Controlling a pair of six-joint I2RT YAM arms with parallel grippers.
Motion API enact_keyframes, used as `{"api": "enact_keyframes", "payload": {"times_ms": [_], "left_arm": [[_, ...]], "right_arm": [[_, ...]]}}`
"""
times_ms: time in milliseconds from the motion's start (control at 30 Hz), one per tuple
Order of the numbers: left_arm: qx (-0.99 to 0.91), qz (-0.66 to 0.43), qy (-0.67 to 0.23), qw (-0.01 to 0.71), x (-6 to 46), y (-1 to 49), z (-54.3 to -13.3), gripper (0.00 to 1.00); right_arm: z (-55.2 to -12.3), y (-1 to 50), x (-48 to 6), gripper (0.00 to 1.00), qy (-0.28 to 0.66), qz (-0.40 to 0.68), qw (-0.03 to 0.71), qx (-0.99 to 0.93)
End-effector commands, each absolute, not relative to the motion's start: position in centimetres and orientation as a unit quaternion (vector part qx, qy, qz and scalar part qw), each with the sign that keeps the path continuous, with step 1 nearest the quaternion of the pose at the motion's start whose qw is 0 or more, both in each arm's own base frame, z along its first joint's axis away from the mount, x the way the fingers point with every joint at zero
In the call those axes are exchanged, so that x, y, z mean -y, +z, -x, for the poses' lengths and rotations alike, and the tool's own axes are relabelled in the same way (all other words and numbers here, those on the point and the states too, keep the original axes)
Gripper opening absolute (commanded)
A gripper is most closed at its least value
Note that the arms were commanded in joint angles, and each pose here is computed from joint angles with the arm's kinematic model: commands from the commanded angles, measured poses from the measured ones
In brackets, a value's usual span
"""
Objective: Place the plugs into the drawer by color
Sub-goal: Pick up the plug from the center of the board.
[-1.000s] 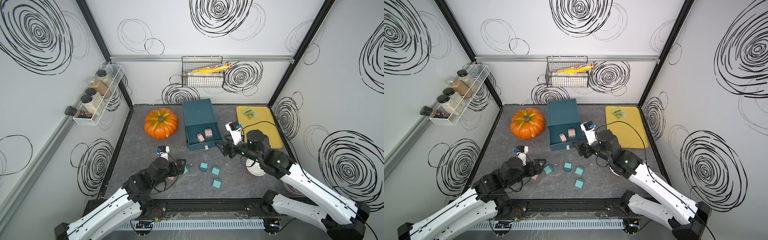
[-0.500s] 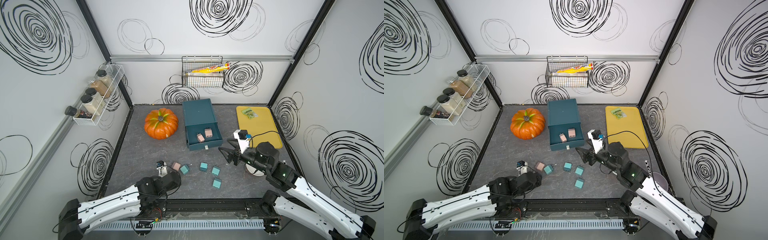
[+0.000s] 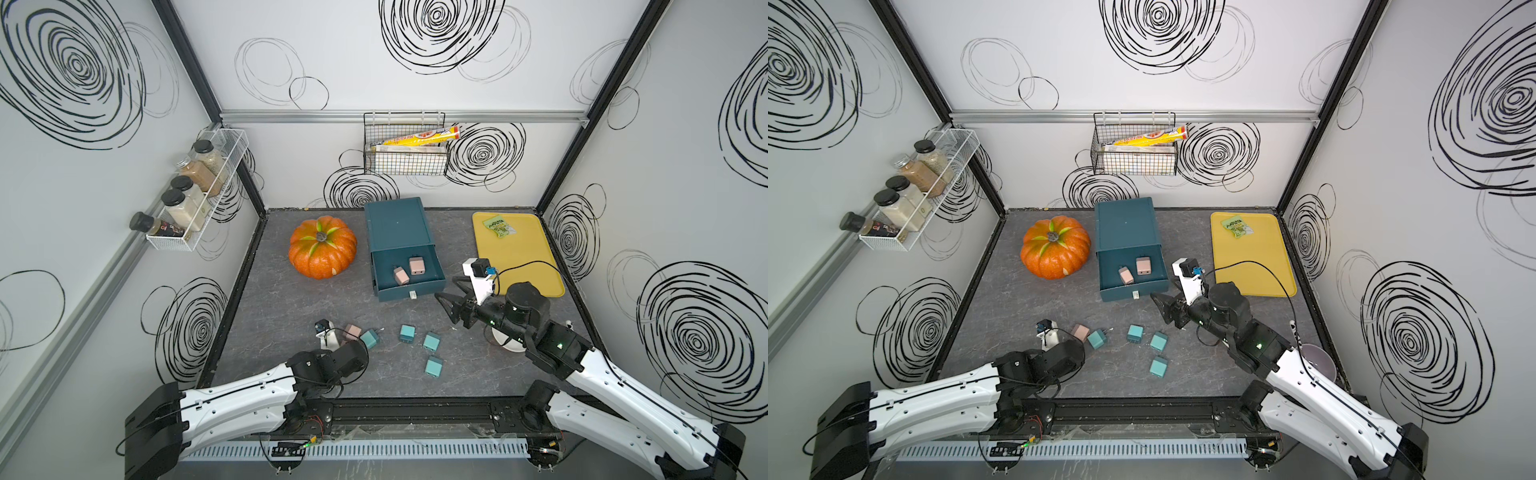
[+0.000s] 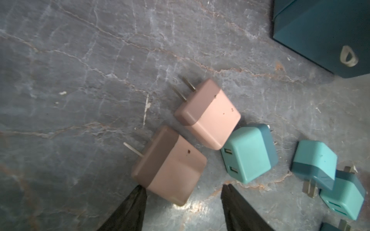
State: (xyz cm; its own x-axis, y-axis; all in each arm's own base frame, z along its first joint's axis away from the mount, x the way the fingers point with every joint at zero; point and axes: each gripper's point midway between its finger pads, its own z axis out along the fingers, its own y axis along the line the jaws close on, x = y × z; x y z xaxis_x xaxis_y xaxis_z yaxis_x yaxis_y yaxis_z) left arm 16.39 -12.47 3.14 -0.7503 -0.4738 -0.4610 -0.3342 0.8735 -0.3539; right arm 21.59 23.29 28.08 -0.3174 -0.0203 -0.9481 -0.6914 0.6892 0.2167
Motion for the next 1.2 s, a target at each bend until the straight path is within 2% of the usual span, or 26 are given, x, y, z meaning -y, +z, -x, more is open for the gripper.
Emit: {"api": "enact_keyframes", "payload": {"times_ms": [0, 200, 267, 433, 533, 667, 800, 900, 1167], "left_arm": [[-0.925, 0.215, -0.116, 0.289, 12.5, 2.7, -17.1, 0.68], [-0.93, 0.223, -0.071, 0.284, 11.1, 1.8, -17.3, 0.7], [-0.929, 0.222, -0.056, 0.29, 10.9, 2.3, -17.4, 0.74], [-0.932, 0.225, -0.06, 0.279, 10.5, 1.3, -17.9, 0.76], [-0.932, 0.222, -0.077, 0.277, 11.1, 1.3, -18.1, 0.7], [-0.932, 0.217, -0.078, 0.279, 11.6, 1.8, -18.5, 0.7], [-0.945, 0.21, -0.04, 0.25, 11.3, 0.8, -17.8, 0.64], [-0.949, 0.21, -0.003, 0.235, 10.6, 0.2, -16.8, 0.64], [-0.951, 0.209, 0.017, 0.226, 10.0, 0.0, -16.2, 0.56]], "right_arm": [[-21.8, 28.1, -23.1, 0.73, 0.31, 0.232, 0.543, -0.745], [-21.8, 27.9, -23.1, 0.73, 0.311, 0.232, 0.541, -0.747], [-21.8, 27.8, -23.2, 0.73, 0.31, 0.232, 0.54, -0.747], [-21.8, 27.7, -23.2, 0.73, 0.309, 0.233, 0.538, -0.749], [-21.8, 27.8, -23.2, 0.73, 0.31, 0.233, 0.539, -0.748], [-21.8, 27.8, -23.2, 0.73, 0.309, 0.232, 0.54, -0.748], [-21.9, 27.7, -23.2, 0.73, 0.308, 0.233, 0.539, -0.748], [-21.8, 27.7, -23.1, 0.73, 0.308, 0.232, 0.539, -0.749], [-21.8, 27.7, -23.2, 0.73, 0.31, 0.233, 0.539, -0.748]]}}
